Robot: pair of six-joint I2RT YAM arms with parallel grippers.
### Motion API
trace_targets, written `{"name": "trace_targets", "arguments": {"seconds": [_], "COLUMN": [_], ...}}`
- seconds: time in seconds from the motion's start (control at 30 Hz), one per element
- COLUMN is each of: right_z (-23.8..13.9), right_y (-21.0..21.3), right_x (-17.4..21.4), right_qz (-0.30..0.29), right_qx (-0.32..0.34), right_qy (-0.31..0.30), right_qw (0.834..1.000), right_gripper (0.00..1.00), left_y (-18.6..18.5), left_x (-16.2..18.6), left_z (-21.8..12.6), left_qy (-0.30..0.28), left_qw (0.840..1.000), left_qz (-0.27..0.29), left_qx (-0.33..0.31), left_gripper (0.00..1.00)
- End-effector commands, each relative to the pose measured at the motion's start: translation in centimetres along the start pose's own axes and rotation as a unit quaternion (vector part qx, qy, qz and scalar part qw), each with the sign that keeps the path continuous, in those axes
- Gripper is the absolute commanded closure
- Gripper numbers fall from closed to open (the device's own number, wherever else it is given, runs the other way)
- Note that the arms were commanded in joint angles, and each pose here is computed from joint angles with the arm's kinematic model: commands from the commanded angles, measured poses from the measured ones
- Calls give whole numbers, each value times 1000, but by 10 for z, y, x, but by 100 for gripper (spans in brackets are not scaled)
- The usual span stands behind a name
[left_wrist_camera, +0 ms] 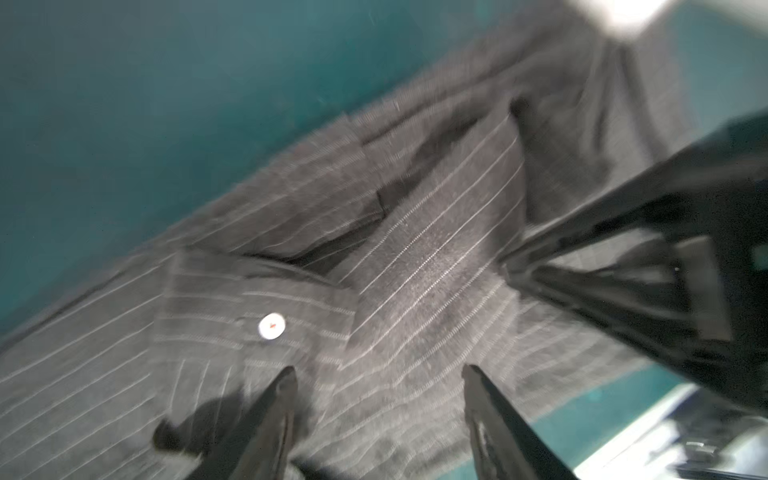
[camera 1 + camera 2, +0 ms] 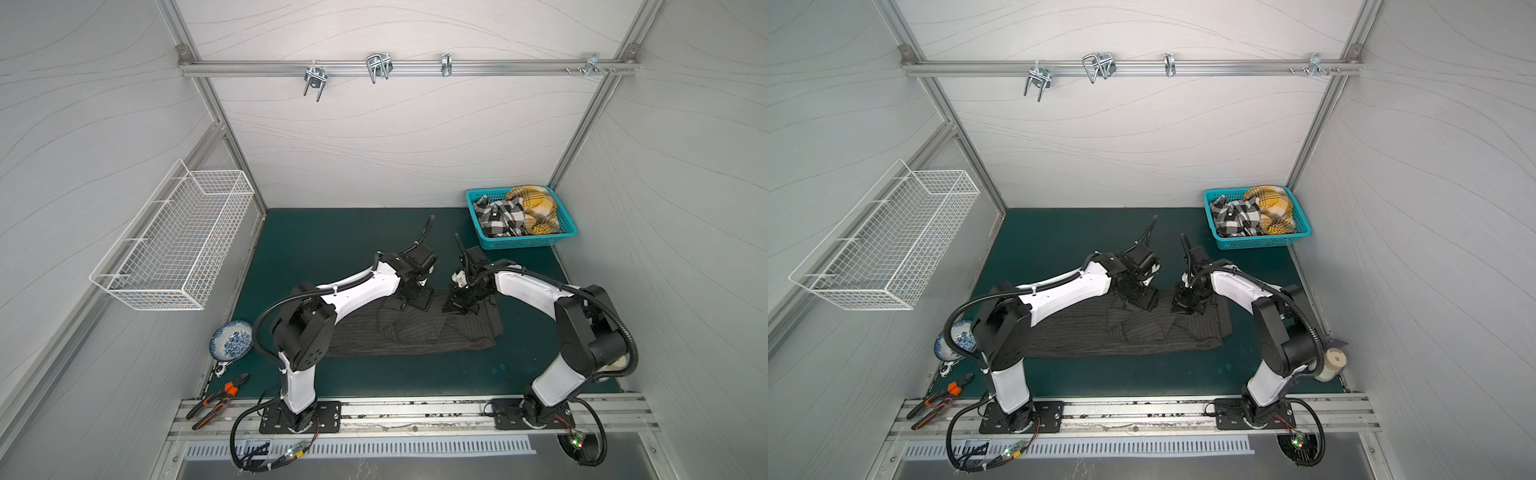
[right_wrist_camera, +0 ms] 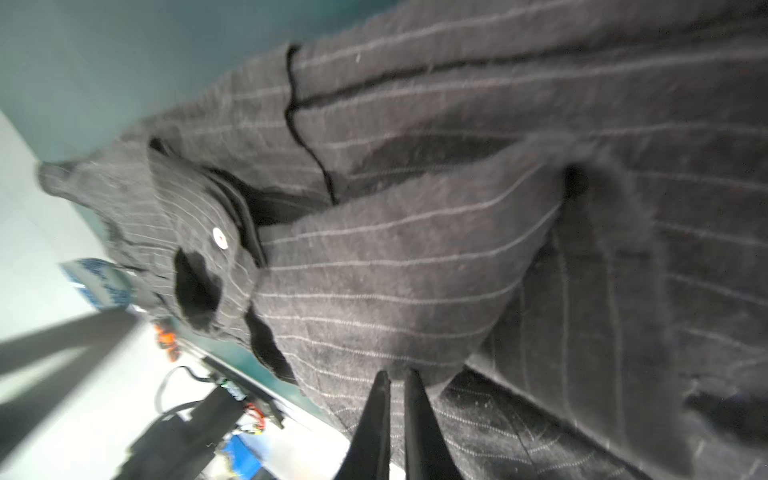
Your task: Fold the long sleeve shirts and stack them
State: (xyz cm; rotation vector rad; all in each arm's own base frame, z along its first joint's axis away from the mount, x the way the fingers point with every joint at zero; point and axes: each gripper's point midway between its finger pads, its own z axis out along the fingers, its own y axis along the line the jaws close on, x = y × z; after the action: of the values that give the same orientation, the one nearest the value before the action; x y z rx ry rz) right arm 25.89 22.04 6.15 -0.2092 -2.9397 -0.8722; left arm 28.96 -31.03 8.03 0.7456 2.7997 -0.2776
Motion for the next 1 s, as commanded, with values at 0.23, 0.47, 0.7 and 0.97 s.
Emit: {"name": "trace_targets", "arguments": {"seconds": [0.23,0.47,0.7,0.97], "right_z": [7,5,1,2], "right_y": [-8,-11,-11,-11], "right_x": [3,0,-3,-4], "right_qz": [31,44,42,44], "right_qx": [-22,-29,-24,-24], "right_qy": [18,13,7,7], "right_qw": [999,999,999,999], "right_gripper": [91,92,92,93], "left_y": [37,29,15,31], "left_x": [-7,1,6,15], "left_z": [6,23,21,34], "left_qy": [3,24,27,45], "left_qw": [993,996,998,995], "left_qz": [32,23,33,30], "left_qx": [-116,-87,-44,-83], "left_gripper": [42,53,47,54]}}
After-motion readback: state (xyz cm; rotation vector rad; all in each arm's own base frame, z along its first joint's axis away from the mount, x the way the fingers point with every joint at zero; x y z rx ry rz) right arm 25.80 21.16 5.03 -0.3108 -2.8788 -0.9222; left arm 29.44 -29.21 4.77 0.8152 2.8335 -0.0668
